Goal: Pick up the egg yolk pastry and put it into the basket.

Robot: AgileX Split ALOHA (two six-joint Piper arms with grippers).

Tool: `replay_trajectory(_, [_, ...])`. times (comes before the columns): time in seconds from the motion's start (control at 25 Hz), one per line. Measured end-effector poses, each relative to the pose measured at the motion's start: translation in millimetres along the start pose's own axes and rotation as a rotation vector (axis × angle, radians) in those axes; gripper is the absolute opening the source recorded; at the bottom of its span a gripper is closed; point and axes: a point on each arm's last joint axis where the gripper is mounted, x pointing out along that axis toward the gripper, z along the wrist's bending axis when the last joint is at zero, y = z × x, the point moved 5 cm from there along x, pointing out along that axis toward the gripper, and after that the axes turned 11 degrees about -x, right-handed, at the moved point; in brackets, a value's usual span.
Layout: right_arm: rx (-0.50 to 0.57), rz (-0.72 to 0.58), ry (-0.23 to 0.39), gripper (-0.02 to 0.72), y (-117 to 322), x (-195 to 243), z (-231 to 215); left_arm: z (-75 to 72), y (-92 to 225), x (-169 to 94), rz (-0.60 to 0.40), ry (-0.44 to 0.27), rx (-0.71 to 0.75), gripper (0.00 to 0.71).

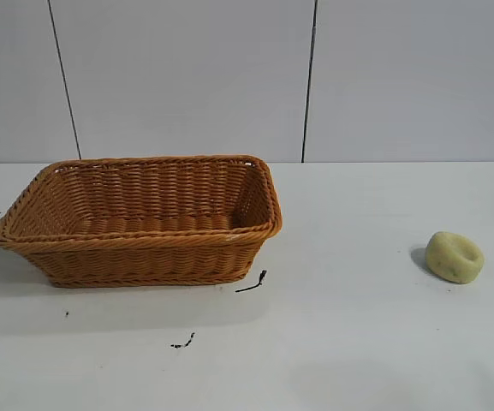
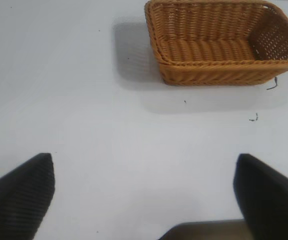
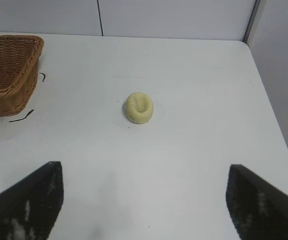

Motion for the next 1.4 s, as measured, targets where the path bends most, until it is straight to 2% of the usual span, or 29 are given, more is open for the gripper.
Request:
replay_trajectory(0.4, [0.001, 0.003, -0.001, 0.627, -4, -1, -1, 0.0, 0, 0, 0.0, 0.0, 0.0, 0.695])
replay_trajectory(0.6, [-0.001, 0.179, -0.03, 0.673, -23, 19, -4, 0.0, 0, 0, 0.0, 0.0, 0.0, 0.695])
replay_trajectory(0.92, [-0.021, 0.538, -0.097, 0.677, -58, 96, -8, 0.0, 0, 0, 0.0, 0.0, 0.0, 0.695])
replay_trajectory(1.12, [-0.03, 0.708, -0.131, 0.677, -70, 155, -9, 0.0, 0, 0, 0.0, 0.0, 0.0, 0.695])
replay_trajectory(1.4, [-0.049, 0.845, -0.164, 0.677, -75, 240, -8, 0.0, 0, 0, 0.0, 0.0, 0.0, 0.695])
